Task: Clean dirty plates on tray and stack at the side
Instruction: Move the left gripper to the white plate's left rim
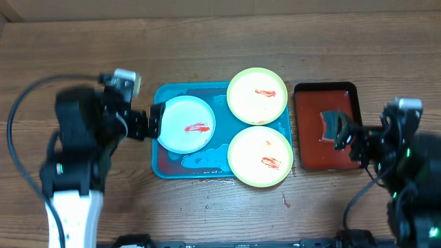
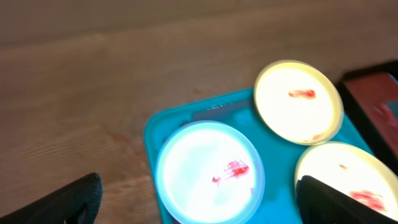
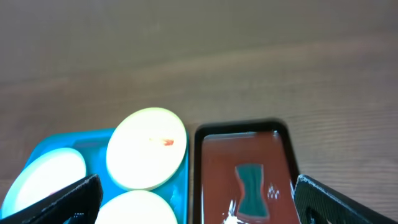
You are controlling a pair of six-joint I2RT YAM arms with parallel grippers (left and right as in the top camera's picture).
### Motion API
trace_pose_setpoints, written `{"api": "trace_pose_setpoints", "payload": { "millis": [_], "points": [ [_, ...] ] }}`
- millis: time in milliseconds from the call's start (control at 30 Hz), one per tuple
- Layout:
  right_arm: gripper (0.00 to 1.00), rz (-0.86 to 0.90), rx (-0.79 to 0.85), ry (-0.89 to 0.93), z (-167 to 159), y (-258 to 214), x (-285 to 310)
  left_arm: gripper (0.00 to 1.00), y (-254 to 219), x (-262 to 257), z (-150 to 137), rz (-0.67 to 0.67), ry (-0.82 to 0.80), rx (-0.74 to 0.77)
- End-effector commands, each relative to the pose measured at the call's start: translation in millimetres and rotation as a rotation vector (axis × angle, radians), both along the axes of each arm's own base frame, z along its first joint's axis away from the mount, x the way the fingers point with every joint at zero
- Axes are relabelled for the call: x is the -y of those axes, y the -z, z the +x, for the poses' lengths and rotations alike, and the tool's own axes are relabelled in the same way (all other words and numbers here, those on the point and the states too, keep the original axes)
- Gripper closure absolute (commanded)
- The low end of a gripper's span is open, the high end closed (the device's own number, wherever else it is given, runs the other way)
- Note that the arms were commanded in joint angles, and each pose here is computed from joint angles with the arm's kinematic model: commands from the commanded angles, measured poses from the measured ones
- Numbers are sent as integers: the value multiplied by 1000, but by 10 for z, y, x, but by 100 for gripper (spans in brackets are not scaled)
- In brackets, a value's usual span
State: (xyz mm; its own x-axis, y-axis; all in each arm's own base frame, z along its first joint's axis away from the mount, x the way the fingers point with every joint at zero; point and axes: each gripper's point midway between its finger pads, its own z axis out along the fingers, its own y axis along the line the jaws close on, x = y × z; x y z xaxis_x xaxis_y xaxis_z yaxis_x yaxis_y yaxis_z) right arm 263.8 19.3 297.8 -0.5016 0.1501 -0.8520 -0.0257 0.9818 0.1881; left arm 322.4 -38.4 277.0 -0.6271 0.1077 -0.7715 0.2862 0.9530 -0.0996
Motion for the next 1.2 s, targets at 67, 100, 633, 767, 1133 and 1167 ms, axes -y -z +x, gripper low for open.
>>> {"api": "trace_pose_setpoints", "payload": {
  "millis": [67,100,633,767,1133,1167],
  "points": [
    [0,23,-146,-28,279,39,-58,0,-19,220,221,-109,88,-94],
    [0,30,-174,-34,336,115,-72,0,49,238,245,-128,88,-123],
    [0,138,-395,-125,613,715,-286,7,767,-120,383,-77,-189,-387],
    [0,170,-427,30,609,769,-56,10,839,-296,360,-26,-297,-414],
    [8,187,-469,144,576,870,229,22,1301,-313,285,-19,-338,-603],
    [8,185,-472,146,582,880,234,23,1376,-313,273,-15,-339,-631]
  ]
}}
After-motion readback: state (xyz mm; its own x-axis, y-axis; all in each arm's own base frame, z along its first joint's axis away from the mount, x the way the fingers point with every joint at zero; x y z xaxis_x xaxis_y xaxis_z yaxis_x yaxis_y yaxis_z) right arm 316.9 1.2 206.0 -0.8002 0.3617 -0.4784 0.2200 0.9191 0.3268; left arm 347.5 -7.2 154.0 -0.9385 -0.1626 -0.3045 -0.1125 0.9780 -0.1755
